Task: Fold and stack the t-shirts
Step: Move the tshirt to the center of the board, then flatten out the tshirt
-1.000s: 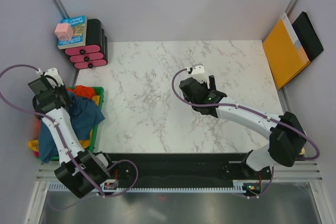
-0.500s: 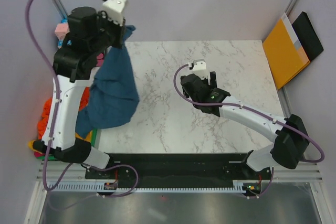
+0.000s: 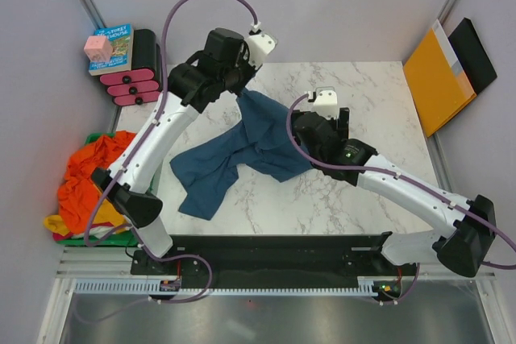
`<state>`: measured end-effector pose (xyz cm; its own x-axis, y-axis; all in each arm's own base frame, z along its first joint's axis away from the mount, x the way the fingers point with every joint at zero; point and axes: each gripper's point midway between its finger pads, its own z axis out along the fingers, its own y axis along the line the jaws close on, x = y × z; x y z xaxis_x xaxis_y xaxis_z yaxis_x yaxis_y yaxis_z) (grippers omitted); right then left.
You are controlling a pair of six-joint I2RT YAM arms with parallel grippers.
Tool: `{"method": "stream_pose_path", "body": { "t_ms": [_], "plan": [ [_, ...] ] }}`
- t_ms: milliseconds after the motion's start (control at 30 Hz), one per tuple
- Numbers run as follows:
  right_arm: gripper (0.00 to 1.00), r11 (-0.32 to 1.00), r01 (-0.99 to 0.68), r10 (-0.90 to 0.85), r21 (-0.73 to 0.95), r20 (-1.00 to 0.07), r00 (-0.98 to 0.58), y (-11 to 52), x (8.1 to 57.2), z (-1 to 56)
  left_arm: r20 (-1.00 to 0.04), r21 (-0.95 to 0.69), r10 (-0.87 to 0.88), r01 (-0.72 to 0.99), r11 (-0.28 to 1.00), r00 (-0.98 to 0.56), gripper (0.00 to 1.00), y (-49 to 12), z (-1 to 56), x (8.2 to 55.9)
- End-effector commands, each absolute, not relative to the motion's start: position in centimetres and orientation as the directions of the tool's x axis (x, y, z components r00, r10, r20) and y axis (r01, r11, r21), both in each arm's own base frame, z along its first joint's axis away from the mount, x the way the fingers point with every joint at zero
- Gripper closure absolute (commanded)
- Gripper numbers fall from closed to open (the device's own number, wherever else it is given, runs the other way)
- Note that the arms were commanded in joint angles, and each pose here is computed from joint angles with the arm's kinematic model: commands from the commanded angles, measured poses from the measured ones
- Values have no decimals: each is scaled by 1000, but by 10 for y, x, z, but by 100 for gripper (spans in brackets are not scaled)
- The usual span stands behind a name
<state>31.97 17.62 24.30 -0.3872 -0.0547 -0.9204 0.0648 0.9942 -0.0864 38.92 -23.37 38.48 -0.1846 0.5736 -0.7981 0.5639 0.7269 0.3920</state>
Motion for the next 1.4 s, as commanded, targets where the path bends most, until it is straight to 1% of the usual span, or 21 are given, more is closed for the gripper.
{"method": "stream_pose_path", "body": {
  "t_ms": [0, 33, 167, 400, 433, 500, 567, 600, 633, 667, 800, 867, 967, 1033, 1133, 1167, 1233, 1267, 1300, 1333, 1367],
  "plan": [
    [2, 993, 84, -48, -88, -917, -397, 165, 310, 238, -801, 344, 534, 522, 781, -271, 98, -217, 352, 406],
    [2, 992, 81, -54, -95, -913, -405, 164, 309, 233, -795, 328, 522, 505, 798, -309, 98, -207, 341, 412],
    [2, 989, 73, -80, -125, -890, -448, 166, 308, 209, -793, 326, 504, 461, 825, -342, 98, -188, 328, 429],
    [2, 993, 20, -88, -117, -841, -535, 189, 310, 172, -725, 404, 525, 342, 848, -445, 98, -143, 275, 471],
    [2, 993, 15, -89, -115, -838, -539, 191, 310, 171, -711, 401, 513, 322, 858, -481, 96, -134, 261, 481],
    [2, 992, 6, -100, -123, -831, -548, 193, 310, 167, -720, 390, 480, 280, 878, -502, 93, -119, 258, 495],
    [2, 992, -8, -111, -128, -828, -550, 193, 309, 167, -715, 375, 461, 268, 887, -525, 80, -115, 246, 506],
    [2, 991, -12, -116, -132, -826, -552, 193, 309, 167, -725, 369, 448, 254, 894, -523, 72, -113, 249, 511],
    [2, 991, -13, -121, -137, -826, -551, 192, 309, 167, -727, 366, 442, 248, 897, -526, 43, -112, 249, 513],
    [2, 990, -13, -126, -142, -826, -550, 191, 308, 168, -736, 356, 435, 250, 900, -519, 32, -115, 253, 512],
    [2, 988, -9, -136, -157, -827, -546, 188, 308, 170, -774, 285, 385, 267, 921, -503, 1, -119, 268, 489],
    [2, 987, -4, -138, -161, -827, -545, 187, 308, 170, -793, 257, 365, 276, 926, -487, 0, -117, 284, 467],
    [2, 987, 2, -132, -158, -830, -542, 189, 311, 166, -731, 245, 374, 293, 924, -571, 0, -104, 247, 430],
    [2, 987, 8, -131, -159, -839, -528, 192, 318, 166, -737, 214, 338, 273, 938, -585, 0, -90, 251, 406],
    [2, 986, 16, -131, -168, -820, -557, 195, 338, 152, -720, 177, 286, 231, 957, -632, 1, -61, 239, 377],
    [2, 990, 33, -98, -140, -822, -561, 194, 352, 157, -691, 169, 269, 211, 963, -671, 2, -47, 227, 367],
    [2, 987, 50, -94, -154, -795, -599, 191, 369, 139, -688, 160, 255, 200, 967, -680, 3, -36, 228, 354],
    [2, 989, 74, -60, -131, -794, -605, 186, 385, 141, -664, 164, 255, 196, 967, -703, 3, -27, 219, 345],
    [3, 988, 88, -48, -129, -785, -618, 183, 393, 136, -675, 164, 253, 193, 967, -693, 4, -24, 225, 338],
    [4, 984, 108, -42, -145, -764, -644, 180, 401, 119, -663, 161, 255, 198, 967, -704, 4, -22, 218, 331],
    [4, 981, 144, -10, -134, -766, -643, 171, 415, 122, -662, 163, 258, 201, 966, -704, 4, -20, 218, 325]
  ]
}}
